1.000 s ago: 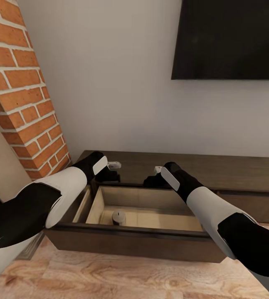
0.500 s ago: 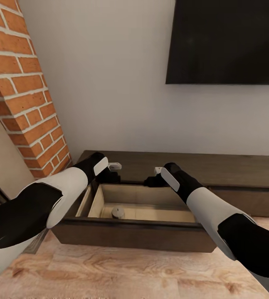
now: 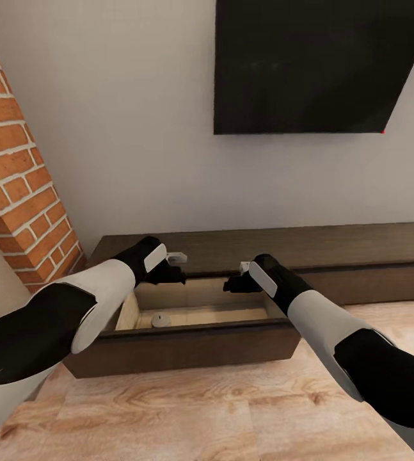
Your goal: Place each of the two pumpkins and all three candles from the living room inside a cabinet in the living room (use any cabinet), then make sure every cabinet is closed, and position the cauldron so it is next to a table in the living room.
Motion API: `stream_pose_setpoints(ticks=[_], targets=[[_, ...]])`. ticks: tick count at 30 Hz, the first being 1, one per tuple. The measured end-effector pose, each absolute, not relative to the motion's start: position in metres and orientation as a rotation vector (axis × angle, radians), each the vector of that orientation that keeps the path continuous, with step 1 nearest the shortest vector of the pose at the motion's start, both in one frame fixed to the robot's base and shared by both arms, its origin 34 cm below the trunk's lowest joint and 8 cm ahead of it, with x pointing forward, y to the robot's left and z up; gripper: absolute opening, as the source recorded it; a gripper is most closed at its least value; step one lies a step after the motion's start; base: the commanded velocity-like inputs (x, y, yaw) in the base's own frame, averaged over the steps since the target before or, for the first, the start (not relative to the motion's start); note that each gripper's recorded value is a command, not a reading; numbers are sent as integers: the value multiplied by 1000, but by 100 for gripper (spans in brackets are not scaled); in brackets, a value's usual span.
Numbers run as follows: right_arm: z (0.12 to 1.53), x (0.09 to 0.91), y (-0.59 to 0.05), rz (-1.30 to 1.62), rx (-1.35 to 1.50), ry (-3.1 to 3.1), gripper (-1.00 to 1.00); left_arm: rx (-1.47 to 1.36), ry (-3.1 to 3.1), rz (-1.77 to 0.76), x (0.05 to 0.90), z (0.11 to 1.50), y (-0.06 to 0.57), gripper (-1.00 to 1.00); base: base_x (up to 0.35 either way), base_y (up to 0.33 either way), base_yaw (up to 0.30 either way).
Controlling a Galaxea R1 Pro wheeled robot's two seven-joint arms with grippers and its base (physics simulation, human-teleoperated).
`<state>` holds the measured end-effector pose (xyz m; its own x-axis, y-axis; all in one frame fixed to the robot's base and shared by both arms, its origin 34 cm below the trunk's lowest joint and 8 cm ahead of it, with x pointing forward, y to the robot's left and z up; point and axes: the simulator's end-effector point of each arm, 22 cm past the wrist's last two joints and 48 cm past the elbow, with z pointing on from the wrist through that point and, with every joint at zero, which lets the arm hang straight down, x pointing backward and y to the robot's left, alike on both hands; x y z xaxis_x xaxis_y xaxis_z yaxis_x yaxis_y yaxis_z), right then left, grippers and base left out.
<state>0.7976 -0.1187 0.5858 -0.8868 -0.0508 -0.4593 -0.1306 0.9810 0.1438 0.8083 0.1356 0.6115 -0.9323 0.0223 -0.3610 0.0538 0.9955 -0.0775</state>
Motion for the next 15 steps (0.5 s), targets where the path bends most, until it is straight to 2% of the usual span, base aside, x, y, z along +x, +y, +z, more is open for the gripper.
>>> stream_pose_setpoints(ticks=[15], targets=[[599, 800, -130, 214, -86, 2664, 100, 48, 2765, -119, 812, 635, 139, 100, -12, 0, -294]])
